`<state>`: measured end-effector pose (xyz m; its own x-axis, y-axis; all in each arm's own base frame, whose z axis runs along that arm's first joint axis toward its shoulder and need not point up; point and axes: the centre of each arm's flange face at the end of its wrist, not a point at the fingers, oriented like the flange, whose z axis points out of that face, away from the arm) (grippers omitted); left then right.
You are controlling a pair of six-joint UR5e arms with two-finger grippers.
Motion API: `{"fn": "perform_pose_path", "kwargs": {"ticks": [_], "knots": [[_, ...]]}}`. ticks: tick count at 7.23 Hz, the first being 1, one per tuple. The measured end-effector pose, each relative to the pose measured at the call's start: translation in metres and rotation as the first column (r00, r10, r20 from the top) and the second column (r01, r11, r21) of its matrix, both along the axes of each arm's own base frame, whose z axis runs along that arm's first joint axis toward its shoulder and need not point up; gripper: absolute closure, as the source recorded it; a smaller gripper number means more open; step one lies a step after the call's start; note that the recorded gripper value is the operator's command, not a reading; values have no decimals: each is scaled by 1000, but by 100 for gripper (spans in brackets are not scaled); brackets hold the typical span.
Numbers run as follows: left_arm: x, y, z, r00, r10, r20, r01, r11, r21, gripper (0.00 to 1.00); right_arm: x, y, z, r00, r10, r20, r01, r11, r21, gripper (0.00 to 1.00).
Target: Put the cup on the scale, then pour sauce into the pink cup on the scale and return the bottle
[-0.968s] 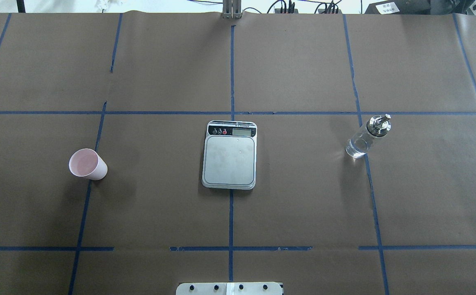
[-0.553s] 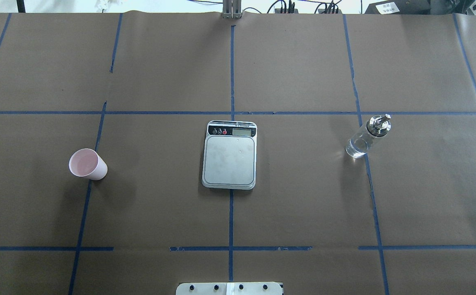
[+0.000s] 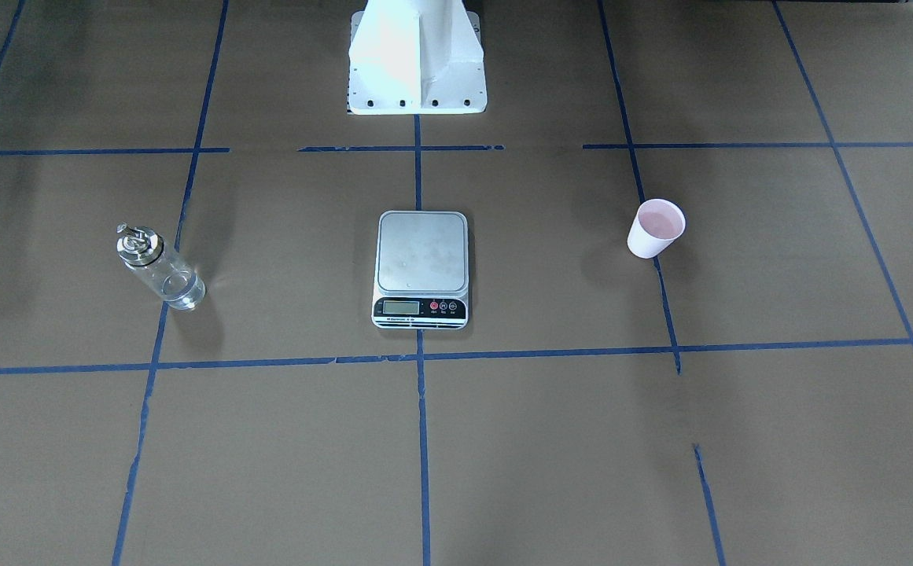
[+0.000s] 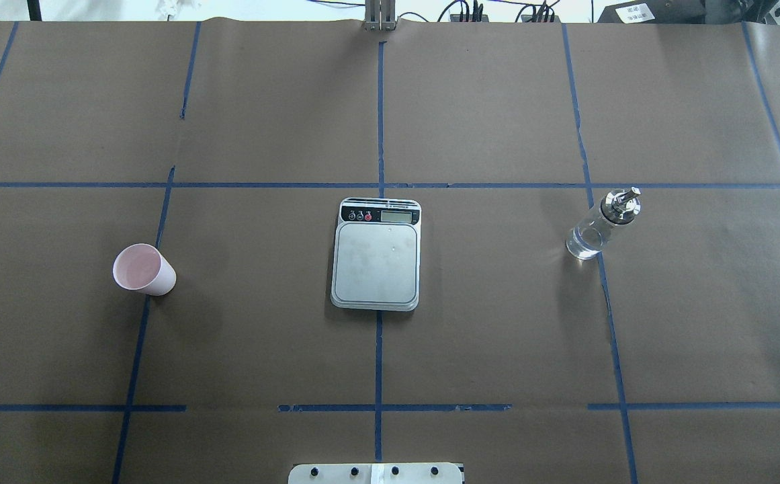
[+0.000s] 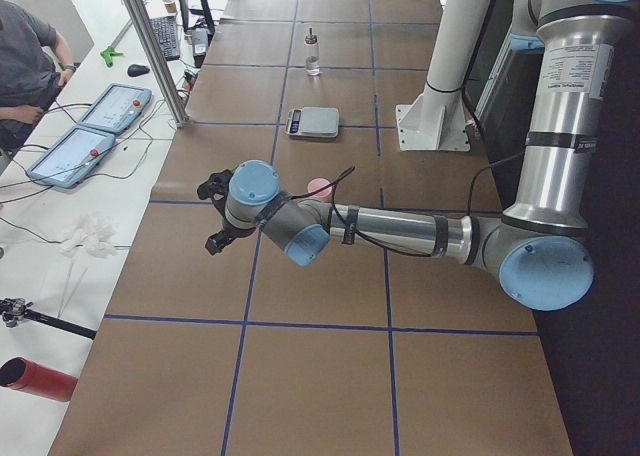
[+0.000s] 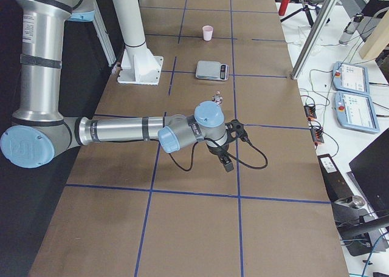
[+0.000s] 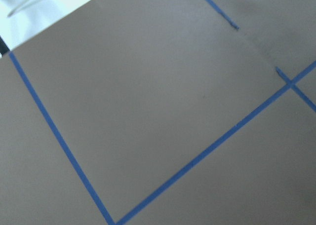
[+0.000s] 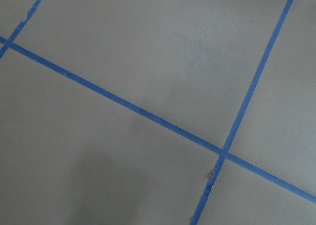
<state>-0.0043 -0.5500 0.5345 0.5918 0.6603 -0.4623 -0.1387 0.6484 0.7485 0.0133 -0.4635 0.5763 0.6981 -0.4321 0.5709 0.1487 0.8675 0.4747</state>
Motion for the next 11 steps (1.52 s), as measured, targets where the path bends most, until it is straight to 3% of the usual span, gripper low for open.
{"fn": "perform_pose_path", "kwargs": {"ticks": [2,5,6,7,8,10,11], "knots": [[19,3,-22,997,-30,-67,30,1000,-3,0,-2,-2,-4,999,40,29,-40,999,-3,0],[101,30,-68,978,-144,-149,116,977,-180,0,-9,-2,-4,997,56,52,-56,998,-9,0],[127,52,-78,968,-193,-160,151,958,-243,13,-10,-2,-3,997,59,54,-58,998,-14,0],[153,78,-85,955,-244,-170,181,930,-321,33,-11,-2,-3,997,61,54,-60,998,-17,0],[181,103,-89,938,-301,-173,210,888,-409,39,-11,-2,-3,997,62,54,-61,998,-19,0],[248,141,-87,903,-406,-140,268,787,-555,39,-11,-2,-2,997,62,54,-61,998,-19,0],[274,155,-84,894,-433,-116,290,757,-586,39,-11,-2,-2,997,62,53,-61,998,-18,0]]}}
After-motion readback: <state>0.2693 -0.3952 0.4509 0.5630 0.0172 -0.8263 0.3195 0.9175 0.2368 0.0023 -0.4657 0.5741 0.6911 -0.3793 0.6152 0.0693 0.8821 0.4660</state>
